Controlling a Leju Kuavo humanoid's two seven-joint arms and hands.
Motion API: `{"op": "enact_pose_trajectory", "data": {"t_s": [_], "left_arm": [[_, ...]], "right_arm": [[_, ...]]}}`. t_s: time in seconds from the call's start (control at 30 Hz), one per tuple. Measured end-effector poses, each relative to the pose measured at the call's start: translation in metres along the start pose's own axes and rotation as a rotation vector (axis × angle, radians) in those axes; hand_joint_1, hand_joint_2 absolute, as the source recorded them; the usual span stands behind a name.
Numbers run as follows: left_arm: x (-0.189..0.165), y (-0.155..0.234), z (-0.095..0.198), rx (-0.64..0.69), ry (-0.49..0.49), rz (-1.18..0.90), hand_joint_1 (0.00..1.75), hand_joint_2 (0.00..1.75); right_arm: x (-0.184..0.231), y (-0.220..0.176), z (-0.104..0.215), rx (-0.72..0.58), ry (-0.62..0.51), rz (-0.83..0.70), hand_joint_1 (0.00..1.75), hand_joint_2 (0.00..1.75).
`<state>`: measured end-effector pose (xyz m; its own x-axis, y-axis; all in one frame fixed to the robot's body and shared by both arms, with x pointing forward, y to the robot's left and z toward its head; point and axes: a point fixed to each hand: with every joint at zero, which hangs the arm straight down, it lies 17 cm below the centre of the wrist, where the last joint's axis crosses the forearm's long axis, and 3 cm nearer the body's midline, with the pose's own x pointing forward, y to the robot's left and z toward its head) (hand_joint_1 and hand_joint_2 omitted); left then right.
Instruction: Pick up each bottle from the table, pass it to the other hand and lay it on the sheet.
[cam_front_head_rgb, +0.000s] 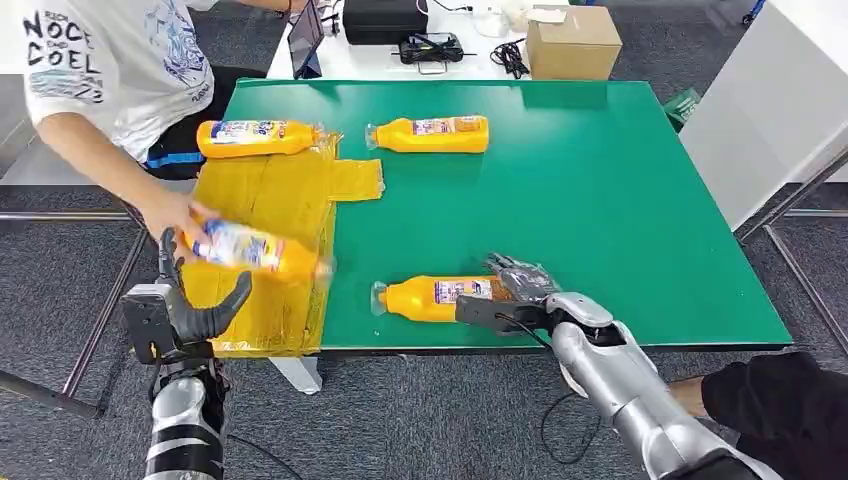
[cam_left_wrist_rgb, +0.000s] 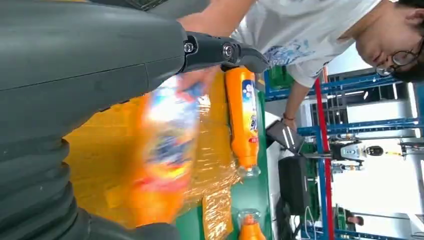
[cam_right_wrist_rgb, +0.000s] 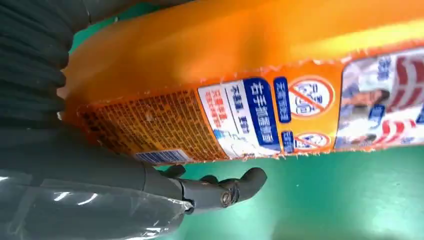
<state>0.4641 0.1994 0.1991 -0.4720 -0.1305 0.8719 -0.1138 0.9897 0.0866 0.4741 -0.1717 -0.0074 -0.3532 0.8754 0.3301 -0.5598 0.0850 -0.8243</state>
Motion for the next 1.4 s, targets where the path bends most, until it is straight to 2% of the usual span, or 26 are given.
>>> {"op": "enact_pose_trajectory", "data": {"t_s": [0.13,0.17,0.23,0.27,0.3,0.4,0.67,0.77,0.9,1.0,1.1,1.17,1.33,1.4], "left_arm": [[-0.002,-0.006,0.0,-0.011,0.005,0.007,0.0,1.75],[-0.002,-0.007,0.001,-0.013,0.007,0.008,0.0,1.75],[-0.003,-0.009,0.001,-0.019,0.009,0.01,0.0,1.75],[-0.004,-0.009,0.001,-0.02,0.01,0.011,0.0,1.75],[-0.004,-0.01,0.001,-0.021,0.011,0.011,0.0,1.75],[-0.005,-0.011,0.002,-0.024,0.015,0.013,0.0,1.75],[-0.009,-0.023,0.005,-0.054,0.032,0.036,0.0,1.75],[-0.013,-0.03,0.007,-0.073,0.072,0.09,0.0,1.75],[-0.017,-0.036,0.011,-0.089,0.107,0.138,0.0,1.75],[-0.021,-0.04,0.017,-0.096,0.156,0.224,0.0,1.75],[-0.019,-0.049,0.023,-0.11,0.201,0.359,0.0,1.75],[-0.015,-0.059,0.027,-0.134,0.215,0.448,0.0,1.75],[-0.009,-0.072,0.03,-0.169,0.221,0.506,0.0,1.75],[-0.002,-0.079,0.033,-0.196,0.224,0.591,0.0,1.75]], "right_arm": [[-0.001,0.003,-0.003,0.016,0.003,0.017,0.54,1.75],[-0.002,0.004,-0.003,0.019,0.005,0.019,0.68,1.75],[-0.002,0.004,-0.004,0.021,0.007,0.022,0.68,1.75],[-0.002,0.004,-0.004,0.023,0.006,0.025,0.75,1.75],[-0.002,0.004,-0.005,0.023,0.007,0.026,1.27,1.75],[0.001,0.004,-0.007,0.007,0.002,0.025,1.75,1.75],[0.031,0.006,-0.012,-0.107,-0.054,-0.049,1.75,1.75],[0.059,-0.003,-0.007,-0.244,-0.088,-0.118,1.75,1.75],[0.095,-0.012,0.005,-0.359,-0.12,-0.218,1.75,1.75],[0.116,-0.064,0.031,-0.59,-0.163,-0.308,1.75,1.75],[0.123,-0.129,0.074,-0.849,-0.204,-0.395,1.75,1.75],[0.118,-0.157,0.105,-0.991,-0.228,-0.45,1.75,1.75],[0.099,-0.179,0.145,-1.14,-0.213,-0.505,1.75,1.75],[0.094,-0.181,0.158,-1.191,-0.219,-0.525,1.75,1.75]]}}
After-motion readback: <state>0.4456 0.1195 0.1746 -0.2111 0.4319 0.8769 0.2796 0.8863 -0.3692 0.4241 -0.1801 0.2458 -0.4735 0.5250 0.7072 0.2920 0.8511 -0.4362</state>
